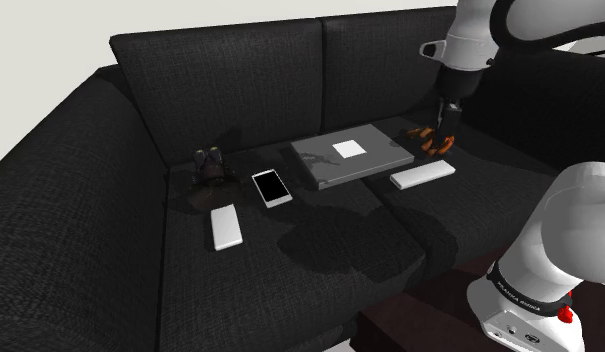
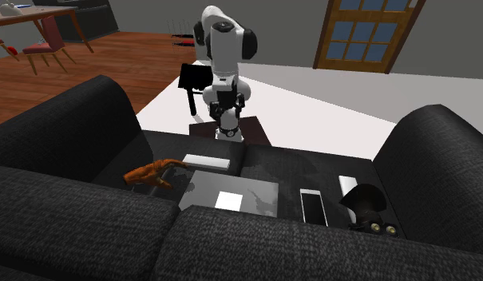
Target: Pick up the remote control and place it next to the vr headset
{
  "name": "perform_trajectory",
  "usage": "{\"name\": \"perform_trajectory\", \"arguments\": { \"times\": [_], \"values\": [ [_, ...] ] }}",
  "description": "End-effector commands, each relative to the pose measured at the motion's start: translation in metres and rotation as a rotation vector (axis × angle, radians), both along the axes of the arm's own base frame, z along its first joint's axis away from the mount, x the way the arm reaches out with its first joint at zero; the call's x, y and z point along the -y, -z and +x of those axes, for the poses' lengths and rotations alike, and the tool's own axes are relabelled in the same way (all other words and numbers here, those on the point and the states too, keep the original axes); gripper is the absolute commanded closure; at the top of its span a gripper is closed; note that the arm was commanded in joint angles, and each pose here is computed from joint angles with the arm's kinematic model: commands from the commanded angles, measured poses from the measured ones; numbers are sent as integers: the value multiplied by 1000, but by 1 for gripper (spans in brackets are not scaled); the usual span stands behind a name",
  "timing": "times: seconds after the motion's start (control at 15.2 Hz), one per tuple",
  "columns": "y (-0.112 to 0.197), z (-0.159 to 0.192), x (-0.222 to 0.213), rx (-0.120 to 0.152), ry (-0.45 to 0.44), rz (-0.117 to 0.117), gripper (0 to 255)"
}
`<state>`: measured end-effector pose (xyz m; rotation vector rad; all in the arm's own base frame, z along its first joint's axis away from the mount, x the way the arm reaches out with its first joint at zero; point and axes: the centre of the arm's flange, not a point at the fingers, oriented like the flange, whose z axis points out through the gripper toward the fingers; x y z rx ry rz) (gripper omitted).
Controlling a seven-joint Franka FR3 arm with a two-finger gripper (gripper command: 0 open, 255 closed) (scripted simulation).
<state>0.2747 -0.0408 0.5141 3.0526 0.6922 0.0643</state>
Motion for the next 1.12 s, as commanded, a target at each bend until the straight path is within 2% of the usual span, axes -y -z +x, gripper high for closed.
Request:
{"name": "perform_trajectory", "arguments": {
  "times": [0.0,0.79,1.06],
  "values": [
    [22,-1,16,4,-79,-9,0],
    [144,16,111,25,-513,-55,0],
    [165,19,114,25,-529,-56,0]
  ]
}}
